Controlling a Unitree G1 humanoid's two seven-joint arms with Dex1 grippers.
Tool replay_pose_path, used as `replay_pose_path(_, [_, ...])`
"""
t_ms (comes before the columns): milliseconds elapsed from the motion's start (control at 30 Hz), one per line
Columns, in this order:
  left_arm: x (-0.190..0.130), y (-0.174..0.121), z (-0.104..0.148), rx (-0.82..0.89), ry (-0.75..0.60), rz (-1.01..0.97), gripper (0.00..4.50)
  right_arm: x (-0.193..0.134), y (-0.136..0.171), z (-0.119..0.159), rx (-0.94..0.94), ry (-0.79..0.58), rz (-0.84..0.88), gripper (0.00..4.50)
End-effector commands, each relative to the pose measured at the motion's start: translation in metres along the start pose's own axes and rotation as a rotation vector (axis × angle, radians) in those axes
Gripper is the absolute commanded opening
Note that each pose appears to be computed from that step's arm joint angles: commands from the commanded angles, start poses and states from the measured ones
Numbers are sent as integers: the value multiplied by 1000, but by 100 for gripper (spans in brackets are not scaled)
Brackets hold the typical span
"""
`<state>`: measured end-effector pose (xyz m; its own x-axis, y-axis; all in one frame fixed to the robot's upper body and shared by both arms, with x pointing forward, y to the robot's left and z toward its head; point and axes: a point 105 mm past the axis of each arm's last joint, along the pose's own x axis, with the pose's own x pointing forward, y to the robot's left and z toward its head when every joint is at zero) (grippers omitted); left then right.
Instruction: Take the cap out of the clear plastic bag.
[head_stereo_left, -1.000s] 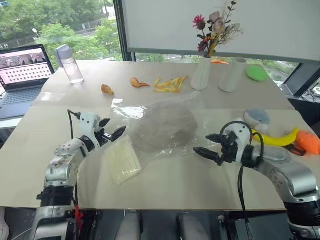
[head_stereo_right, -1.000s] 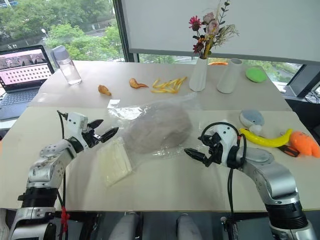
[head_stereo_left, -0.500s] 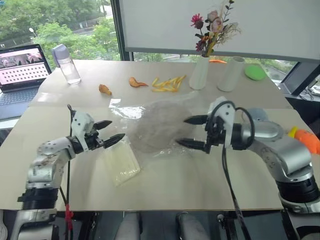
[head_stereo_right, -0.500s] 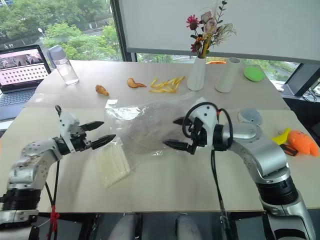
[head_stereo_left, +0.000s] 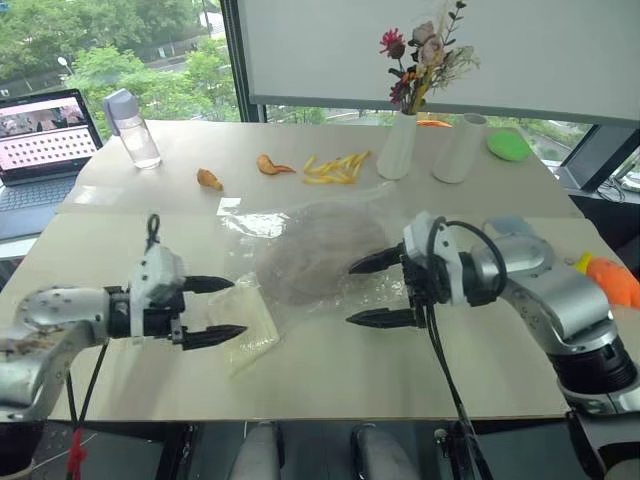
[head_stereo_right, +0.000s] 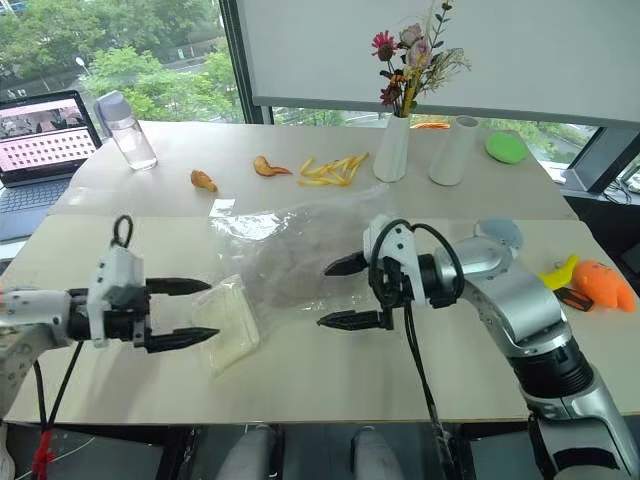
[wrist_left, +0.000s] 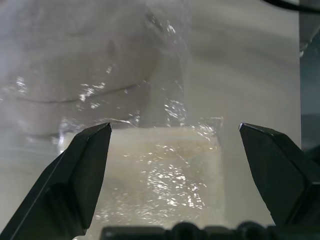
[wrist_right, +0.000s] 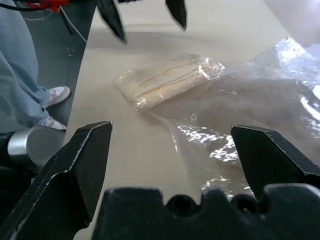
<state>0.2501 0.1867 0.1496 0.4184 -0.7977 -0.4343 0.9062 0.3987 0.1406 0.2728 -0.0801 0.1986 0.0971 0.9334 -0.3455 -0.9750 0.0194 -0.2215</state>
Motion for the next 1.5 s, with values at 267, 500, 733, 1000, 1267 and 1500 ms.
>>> replay_pose_path(267, [43,11,-67,-17,200,85,326,-7,-5,11,-60,8,-43,450])
replay_pose_path(500, [56,6,-76,-64,222,39,79,-7,-13,25,-77,-10,-105,450])
replay_pose_path(733, [22,20,-27,-45,68,-20,3,-6,-17,31,-73,-21,-123,450])
replay_pose_path(1000, [-91,190,47,8,-188,1065,3,-3,-19,36,-71,-46,-128,450])
replay_pose_path(1267, [-139,218,6,-221,-235,1468,3,4,-19,38,-57,-71,-114,450])
replay_pose_path(1500, [-164,215,-60,-416,-145,1648,3,9,-17,40,-45,-93,-109,450])
